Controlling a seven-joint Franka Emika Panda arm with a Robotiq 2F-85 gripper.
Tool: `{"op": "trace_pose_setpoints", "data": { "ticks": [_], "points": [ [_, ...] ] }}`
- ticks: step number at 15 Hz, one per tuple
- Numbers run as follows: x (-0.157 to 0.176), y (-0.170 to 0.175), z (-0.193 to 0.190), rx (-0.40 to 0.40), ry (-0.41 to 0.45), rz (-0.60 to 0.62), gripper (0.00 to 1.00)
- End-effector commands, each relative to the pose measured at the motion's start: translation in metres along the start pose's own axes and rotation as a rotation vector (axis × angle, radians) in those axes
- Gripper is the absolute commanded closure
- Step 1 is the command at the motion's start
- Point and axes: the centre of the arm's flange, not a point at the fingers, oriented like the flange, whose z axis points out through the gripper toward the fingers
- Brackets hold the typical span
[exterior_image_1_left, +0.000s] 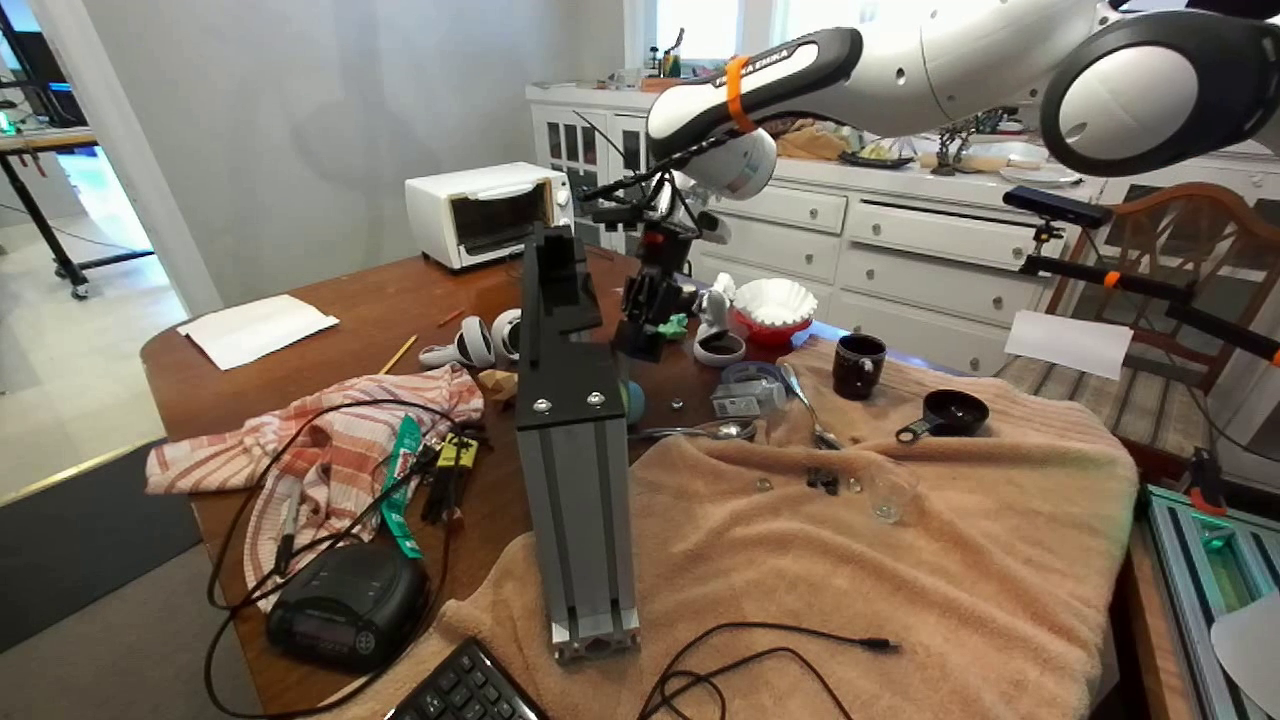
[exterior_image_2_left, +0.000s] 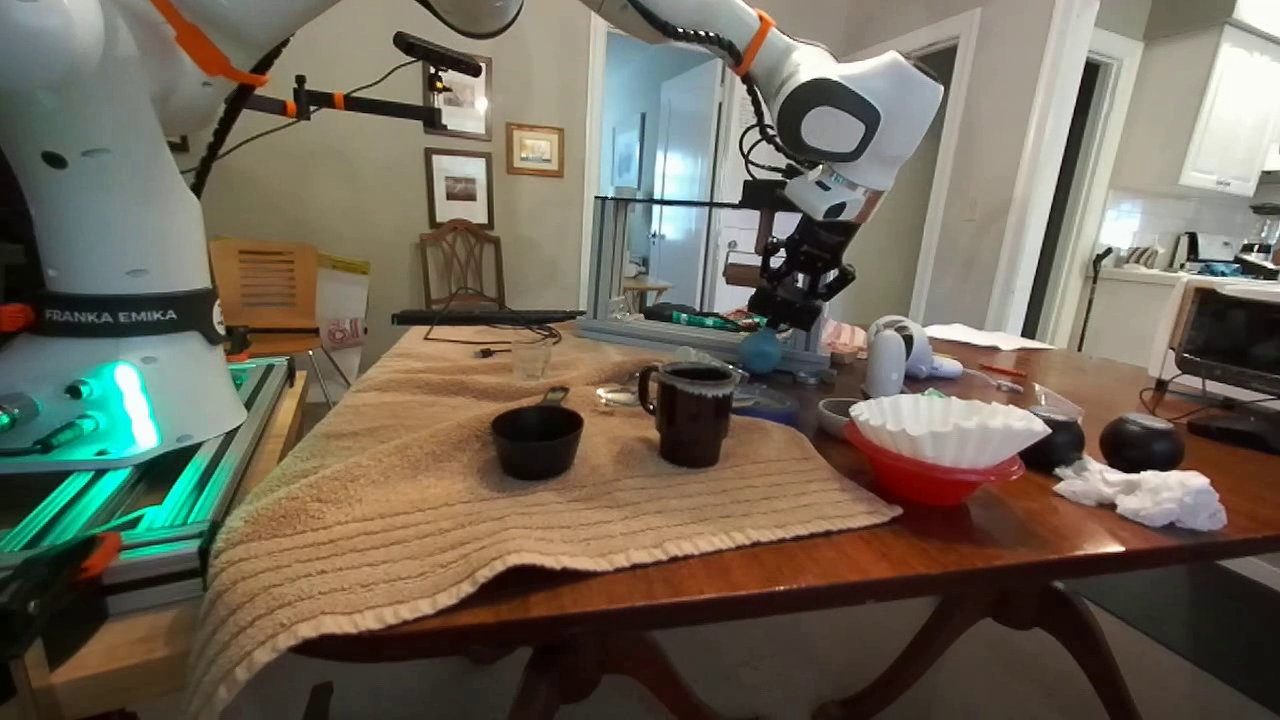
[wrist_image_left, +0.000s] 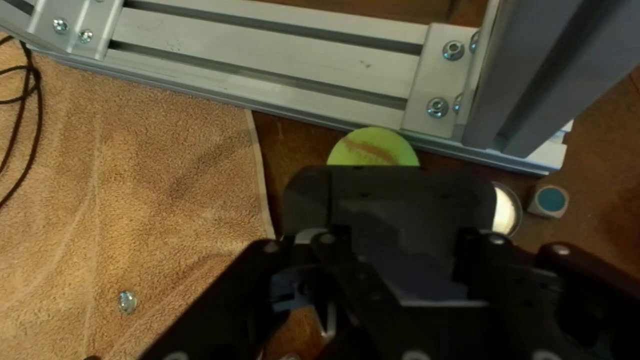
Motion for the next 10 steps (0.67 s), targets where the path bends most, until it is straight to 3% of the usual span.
{"op": "trace_pose_setpoints", "data": {
  "ticks": [1,10],
  "points": [
    [0.024,0.0,0.024,-0.095,-0.102,-0.003,0.78],
    [0.059,-0.029,0.078,-0.48,-0.193,-0.253,0.78]
  ]
}}
